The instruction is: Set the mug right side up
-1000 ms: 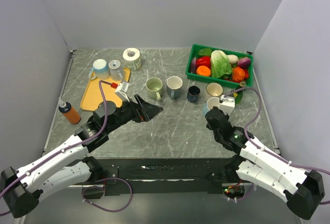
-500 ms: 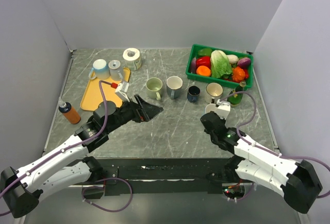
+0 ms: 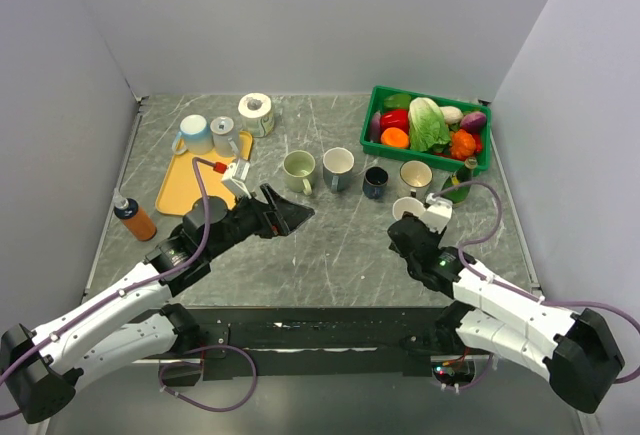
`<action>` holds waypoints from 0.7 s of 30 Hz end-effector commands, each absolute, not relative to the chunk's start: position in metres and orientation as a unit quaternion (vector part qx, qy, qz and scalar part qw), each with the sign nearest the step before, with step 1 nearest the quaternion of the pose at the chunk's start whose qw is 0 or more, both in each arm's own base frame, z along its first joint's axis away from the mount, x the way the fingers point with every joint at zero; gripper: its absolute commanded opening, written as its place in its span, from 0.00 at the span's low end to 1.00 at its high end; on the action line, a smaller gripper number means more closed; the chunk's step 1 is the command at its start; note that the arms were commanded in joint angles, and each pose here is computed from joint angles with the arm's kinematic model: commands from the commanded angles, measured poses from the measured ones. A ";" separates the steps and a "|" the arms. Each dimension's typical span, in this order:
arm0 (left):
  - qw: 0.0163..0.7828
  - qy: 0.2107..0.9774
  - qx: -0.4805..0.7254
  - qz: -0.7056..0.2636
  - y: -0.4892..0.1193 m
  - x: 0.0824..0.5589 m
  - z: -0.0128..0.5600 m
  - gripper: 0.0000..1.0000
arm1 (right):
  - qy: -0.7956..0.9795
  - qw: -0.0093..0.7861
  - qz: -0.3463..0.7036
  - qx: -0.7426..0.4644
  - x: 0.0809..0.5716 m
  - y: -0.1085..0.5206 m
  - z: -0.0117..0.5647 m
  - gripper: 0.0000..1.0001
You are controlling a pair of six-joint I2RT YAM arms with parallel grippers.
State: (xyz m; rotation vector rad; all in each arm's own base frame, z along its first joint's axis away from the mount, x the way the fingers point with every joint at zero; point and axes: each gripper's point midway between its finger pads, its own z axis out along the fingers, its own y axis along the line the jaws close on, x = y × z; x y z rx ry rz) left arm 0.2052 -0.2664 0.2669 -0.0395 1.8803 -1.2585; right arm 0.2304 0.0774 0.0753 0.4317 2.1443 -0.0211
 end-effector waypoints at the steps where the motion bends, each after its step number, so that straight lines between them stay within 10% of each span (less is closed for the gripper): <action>1: 0.450 0.747 -0.019 -0.490 -0.261 0.212 0.279 0.96 | 0.850 0.482 0.005 0.213 0.238 0.076 0.096 0.67; 21: 0.545 0.779 -0.163 -0.264 -0.199 0.294 0.274 0.96 | 0.827 0.522 0.107 0.180 0.230 0.090 0.185 1.00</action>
